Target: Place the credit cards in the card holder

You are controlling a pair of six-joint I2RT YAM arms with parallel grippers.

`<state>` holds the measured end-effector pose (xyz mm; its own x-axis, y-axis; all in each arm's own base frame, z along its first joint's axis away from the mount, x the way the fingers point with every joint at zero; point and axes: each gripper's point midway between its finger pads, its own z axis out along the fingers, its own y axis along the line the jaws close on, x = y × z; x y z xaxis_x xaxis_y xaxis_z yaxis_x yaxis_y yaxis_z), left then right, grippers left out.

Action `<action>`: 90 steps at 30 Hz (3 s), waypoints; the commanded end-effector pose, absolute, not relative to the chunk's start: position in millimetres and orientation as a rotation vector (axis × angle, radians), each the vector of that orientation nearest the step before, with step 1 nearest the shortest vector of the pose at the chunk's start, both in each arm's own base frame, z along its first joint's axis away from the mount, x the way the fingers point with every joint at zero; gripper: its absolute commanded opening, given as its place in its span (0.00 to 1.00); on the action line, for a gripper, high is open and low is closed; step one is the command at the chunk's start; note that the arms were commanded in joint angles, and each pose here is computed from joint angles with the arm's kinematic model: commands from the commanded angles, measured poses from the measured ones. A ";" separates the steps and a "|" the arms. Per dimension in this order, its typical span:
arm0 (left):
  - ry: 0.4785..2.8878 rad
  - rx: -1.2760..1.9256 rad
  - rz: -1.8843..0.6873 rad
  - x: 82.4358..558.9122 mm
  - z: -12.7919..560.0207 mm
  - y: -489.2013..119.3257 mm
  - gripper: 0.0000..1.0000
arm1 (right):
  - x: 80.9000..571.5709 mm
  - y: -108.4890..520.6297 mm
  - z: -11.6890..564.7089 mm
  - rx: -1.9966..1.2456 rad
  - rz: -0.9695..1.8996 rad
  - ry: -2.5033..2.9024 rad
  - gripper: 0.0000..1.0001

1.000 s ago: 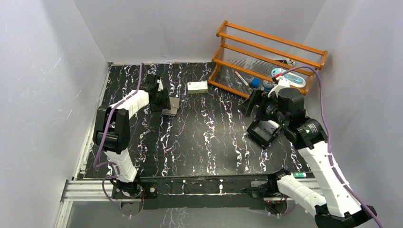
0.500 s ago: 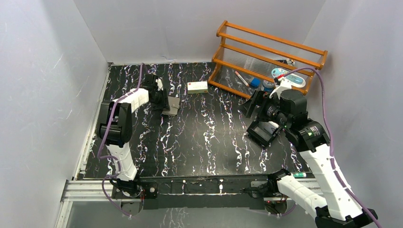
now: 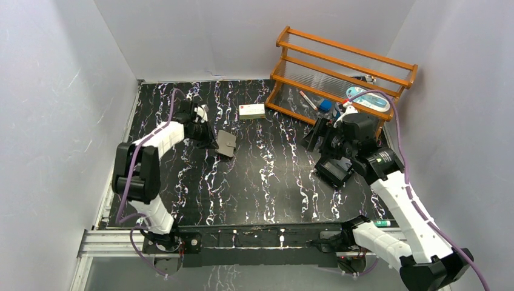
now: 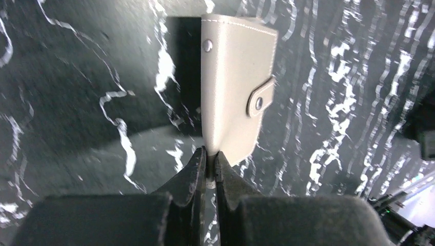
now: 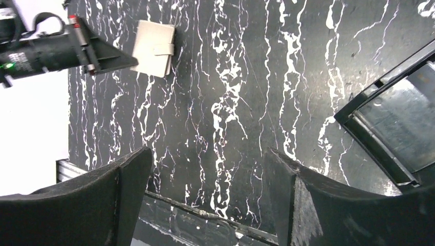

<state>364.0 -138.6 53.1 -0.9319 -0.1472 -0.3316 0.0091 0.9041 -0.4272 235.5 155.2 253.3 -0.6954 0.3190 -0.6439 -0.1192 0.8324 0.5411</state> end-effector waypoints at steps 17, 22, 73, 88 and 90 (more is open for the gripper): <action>2.667 -0.138 -1.045 212.4 88.6 -215.1 0.00 | 248.4 233.5 168.2 0.156 0.796 2.448 0.61; 2.694 -0.117 -1.010 205.1 79.4 -224.0 0.00 | 241.6 262.8 145.7 0.071 0.749 2.513 0.49; 2.741 -0.119 -1.007 179.5 53.4 -241.1 0.00 | 216.5 301.1 52.2 -0.208 0.301 2.685 0.00; 2.712 -0.165 -0.805 190.9 65.9 -218.7 0.56 | 199.9 320.6 129.0 -0.168 0.812 2.484 0.00; 2.682 -0.142 -0.818 192.7 76.6 -219.0 0.60 | 195.9 326.3 145.1 -0.165 0.910 2.453 0.00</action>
